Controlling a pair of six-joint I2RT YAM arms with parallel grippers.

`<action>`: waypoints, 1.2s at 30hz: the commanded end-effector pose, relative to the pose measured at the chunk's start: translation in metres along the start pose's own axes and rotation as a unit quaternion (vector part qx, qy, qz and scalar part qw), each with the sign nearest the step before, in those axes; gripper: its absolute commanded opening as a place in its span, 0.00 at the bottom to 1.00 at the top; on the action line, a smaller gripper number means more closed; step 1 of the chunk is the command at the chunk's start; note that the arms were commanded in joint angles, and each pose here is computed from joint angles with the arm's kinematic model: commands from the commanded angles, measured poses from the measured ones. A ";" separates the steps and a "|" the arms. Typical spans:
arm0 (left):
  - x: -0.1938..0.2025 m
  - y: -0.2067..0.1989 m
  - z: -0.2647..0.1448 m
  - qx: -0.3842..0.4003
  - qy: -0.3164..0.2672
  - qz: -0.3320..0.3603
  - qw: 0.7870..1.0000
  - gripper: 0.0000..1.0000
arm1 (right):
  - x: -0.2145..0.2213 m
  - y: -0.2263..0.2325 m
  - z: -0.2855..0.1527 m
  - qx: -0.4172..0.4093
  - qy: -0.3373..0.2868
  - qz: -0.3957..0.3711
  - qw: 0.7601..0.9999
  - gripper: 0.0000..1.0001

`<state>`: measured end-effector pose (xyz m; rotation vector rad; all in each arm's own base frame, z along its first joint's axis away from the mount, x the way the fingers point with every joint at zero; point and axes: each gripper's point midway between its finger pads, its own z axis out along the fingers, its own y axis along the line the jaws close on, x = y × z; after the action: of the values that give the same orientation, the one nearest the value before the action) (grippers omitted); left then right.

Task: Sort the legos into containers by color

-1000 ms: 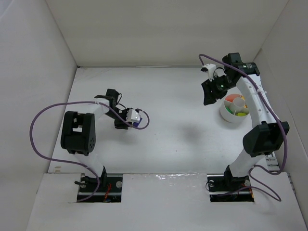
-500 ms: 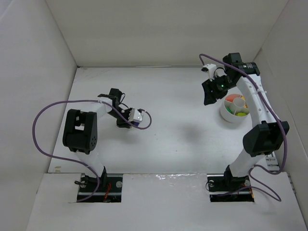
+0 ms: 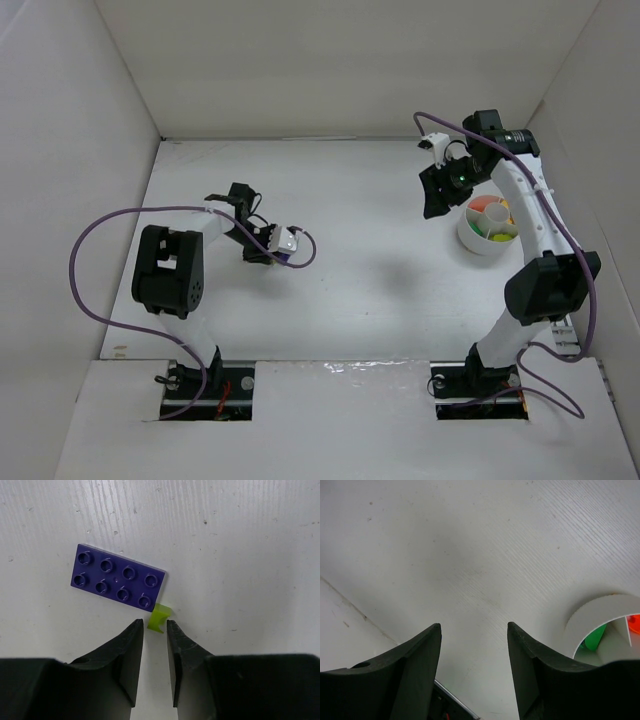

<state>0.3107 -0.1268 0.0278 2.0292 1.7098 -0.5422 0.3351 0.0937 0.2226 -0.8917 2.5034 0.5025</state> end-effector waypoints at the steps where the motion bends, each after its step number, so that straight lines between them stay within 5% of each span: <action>1: -0.009 0.001 -0.005 0.005 -0.010 0.010 1.000 0.22 | -0.012 -0.005 -0.006 0.007 -0.023 -0.007 1.000 0.60; 11: -0.010 -0.001 -0.004 0.014 -0.014 0.010 1.000 0.11 | -0.015 0.006 -0.006 -0.017 -0.035 -0.003 0.999 0.60; 24: -0.070 0.018 -0.068 -0.063 -0.154 -0.031 0.985 0.07 | -0.013 0.026 -0.044 -0.166 -0.143 0.079 0.972 0.63; 29: -0.136 0.016 -0.118 -0.093 -0.280 -0.108 0.949 0.06 | -0.029 0.048 -0.062 -0.249 -0.204 0.096 0.942 0.68; 36: -0.237 0.007 -0.186 -0.162 -0.449 -0.101 0.873 0.05 | -0.038 0.095 -0.064 -0.357 -0.204 0.122 0.903 0.73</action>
<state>0.3094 -0.1931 0.2504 1.2069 1.4349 -0.8031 0.3042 0.1274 0.2824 -0.5862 2.1563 1.3886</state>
